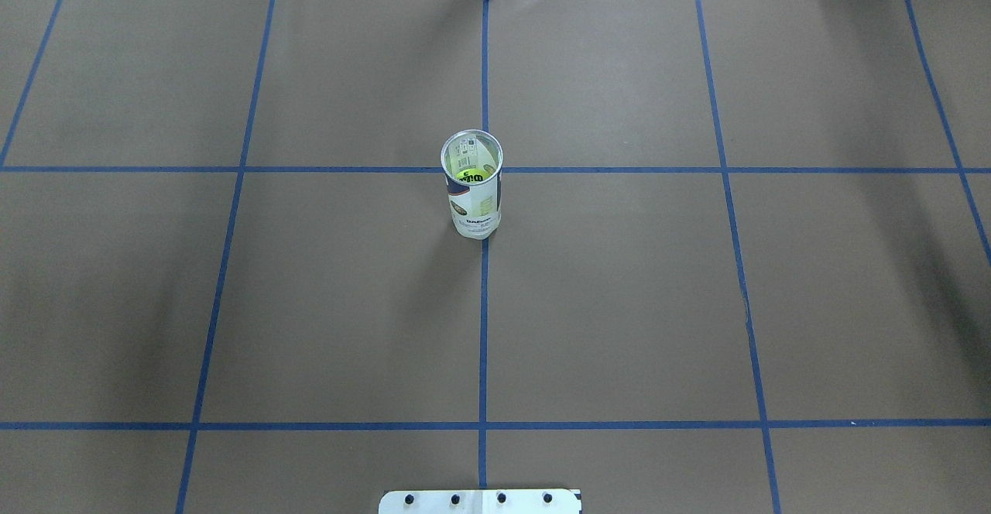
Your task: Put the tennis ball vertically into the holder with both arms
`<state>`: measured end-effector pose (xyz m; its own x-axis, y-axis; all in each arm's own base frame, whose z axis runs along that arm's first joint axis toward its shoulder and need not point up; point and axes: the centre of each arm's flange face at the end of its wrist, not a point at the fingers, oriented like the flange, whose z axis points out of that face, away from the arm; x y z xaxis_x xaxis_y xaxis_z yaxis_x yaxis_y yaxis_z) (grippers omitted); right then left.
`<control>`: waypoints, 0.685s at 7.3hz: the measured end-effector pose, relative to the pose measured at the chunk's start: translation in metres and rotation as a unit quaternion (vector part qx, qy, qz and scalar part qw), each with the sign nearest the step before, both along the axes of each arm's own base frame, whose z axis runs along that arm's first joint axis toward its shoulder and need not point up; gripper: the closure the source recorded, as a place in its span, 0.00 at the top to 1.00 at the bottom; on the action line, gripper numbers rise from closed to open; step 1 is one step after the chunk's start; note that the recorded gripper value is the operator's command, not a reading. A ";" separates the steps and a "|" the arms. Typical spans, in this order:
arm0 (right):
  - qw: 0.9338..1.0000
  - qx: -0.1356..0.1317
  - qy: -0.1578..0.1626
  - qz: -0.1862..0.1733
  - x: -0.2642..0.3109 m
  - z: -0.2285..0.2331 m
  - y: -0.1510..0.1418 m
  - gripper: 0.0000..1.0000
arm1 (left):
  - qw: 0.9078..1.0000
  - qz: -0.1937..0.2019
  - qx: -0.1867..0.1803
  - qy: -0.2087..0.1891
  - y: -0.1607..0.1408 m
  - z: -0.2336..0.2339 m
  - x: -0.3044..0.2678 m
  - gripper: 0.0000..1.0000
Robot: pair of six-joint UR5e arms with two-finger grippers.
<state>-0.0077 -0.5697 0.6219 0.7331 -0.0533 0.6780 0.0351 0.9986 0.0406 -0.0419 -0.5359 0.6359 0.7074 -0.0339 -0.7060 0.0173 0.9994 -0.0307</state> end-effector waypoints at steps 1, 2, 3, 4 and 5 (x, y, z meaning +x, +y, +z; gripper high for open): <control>1.000 -0.002 0.001 -0.006 0.000 0.002 0.001 0.99 | 1.000 0.006 -0.005 0.000 0.001 0.002 0.000 0.99; 1.000 -0.004 0.001 -0.010 0.001 0.004 0.003 0.99 | 1.000 0.007 -0.009 0.001 0.001 0.003 0.001 0.99; 1.000 -0.004 0.001 -0.012 0.000 0.006 0.003 0.99 | 1.000 0.007 -0.012 0.002 0.001 0.003 0.001 0.99; 1.000 -0.003 0.000 -0.014 0.000 0.005 0.003 0.99 | 1.000 0.007 -0.013 0.003 0.000 0.003 0.001 0.99; 1.000 -0.002 -0.003 -0.016 0.000 0.005 0.003 0.99 | 1.000 0.007 -0.010 0.004 0.000 0.002 0.001 1.00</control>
<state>-0.0082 -0.5664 0.6264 0.7267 -0.0740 0.6829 0.0670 0.9971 0.0368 -0.0404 -0.5362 0.6380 0.7017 -0.0381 -0.7115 0.0030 0.9987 -0.0505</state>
